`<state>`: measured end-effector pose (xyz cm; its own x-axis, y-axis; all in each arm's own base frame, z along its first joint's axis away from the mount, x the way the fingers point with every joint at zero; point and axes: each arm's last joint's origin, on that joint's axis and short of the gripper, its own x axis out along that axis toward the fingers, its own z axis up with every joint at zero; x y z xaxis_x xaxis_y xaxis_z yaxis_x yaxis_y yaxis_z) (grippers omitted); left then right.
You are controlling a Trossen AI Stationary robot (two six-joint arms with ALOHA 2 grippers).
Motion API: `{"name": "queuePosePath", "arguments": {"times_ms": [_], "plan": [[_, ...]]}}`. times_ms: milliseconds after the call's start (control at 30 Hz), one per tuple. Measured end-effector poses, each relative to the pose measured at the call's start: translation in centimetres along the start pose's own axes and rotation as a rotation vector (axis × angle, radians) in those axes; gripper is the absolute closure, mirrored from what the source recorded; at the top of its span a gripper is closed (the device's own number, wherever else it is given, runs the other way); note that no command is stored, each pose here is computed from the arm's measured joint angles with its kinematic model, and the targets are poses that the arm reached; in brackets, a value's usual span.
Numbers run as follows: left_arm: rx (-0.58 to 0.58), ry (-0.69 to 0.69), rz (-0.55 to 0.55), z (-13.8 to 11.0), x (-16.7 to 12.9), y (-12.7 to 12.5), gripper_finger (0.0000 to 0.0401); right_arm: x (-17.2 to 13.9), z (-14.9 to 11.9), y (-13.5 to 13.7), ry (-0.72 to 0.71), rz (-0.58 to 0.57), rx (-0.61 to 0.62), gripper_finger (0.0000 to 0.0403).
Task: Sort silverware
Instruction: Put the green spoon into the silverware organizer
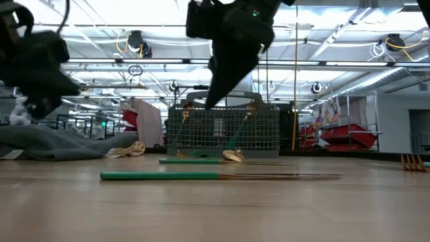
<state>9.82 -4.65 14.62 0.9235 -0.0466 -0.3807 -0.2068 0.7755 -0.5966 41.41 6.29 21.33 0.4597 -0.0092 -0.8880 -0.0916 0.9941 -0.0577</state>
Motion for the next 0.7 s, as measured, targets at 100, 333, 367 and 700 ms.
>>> {"name": "queuePosePath", "arguments": {"times_ms": [100, 333, 367, 700], "plan": [[-0.046, 0.135, 0.022, -0.9, 0.6, 0.1, 0.0359, 0.0, -0.6, 0.3, 0.064, -0.005, -0.009, 0.0279], [0.147, 0.292, -0.039, 0.7, 1.5, -4.3, 0.0359, -0.2, -1.2, 0.9, 0.123, 0.001, -0.023, 0.0279], [0.193, 0.328, -0.049, 1.0, 1.7, -5.2, 0.0359, -0.2, -1.3, 1.0, 0.125, 0.007, -0.024, 0.0279], [0.620, 0.634, -0.077, 0.3, 4.6, -13.3, 0.0359, -0.2, -1.3, 1.2, 0.129, 0.010, -0.033, 0.0280]]}}
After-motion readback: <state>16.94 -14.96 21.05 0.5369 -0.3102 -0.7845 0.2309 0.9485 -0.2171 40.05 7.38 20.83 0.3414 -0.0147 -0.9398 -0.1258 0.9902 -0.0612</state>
